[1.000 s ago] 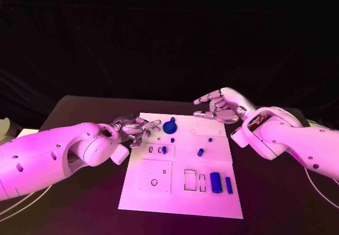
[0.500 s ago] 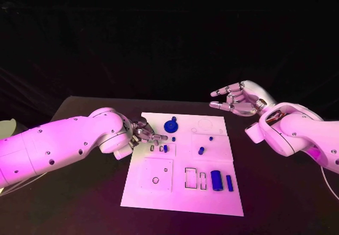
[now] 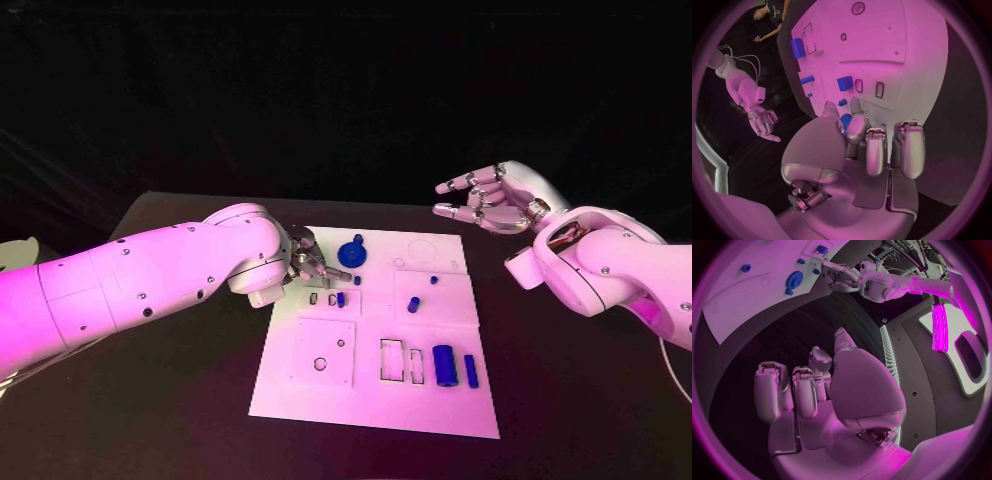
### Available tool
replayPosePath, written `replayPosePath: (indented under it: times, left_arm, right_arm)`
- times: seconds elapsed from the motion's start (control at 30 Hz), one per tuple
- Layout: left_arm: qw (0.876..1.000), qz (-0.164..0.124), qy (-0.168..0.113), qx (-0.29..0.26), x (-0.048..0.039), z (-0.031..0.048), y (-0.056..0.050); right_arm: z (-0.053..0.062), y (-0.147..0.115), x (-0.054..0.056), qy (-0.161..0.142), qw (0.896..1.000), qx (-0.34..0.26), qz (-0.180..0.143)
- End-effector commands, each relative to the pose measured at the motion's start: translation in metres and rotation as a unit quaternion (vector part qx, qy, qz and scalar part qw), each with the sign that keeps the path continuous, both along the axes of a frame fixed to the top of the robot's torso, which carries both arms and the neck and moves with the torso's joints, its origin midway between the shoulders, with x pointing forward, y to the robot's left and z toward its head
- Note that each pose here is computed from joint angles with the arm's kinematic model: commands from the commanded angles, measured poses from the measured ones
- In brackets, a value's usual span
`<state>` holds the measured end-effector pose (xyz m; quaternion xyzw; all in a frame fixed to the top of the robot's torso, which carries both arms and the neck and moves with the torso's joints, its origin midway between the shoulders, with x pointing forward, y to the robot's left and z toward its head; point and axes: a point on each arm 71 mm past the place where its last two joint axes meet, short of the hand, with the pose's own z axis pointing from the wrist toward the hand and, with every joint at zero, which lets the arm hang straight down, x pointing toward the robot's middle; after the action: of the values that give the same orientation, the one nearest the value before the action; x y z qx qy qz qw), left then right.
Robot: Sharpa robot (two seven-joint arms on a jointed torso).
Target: Assemble the parts on the task board
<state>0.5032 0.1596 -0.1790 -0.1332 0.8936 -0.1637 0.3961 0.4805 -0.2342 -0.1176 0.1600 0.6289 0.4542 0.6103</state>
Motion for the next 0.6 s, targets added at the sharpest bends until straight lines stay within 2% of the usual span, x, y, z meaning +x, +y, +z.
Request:
replayPosePath:
  times: [0.03, 0.6]
  left_arm:
    - [0.999, -0.017, 0.014, 0.035, -0.0002, -0.0013, -0.002]
    - [0.997, -0.041, 0.027, 0.061, 0.002, -0.0048, -0.012]
  right_arm:
    - [-0.001, 0.001, 0.0, 0.002, 1.0, -0.004, 0.002]
    - [-0.001, 0.003, 0.001, -0.002, 1.0, -0.004, 0.003]
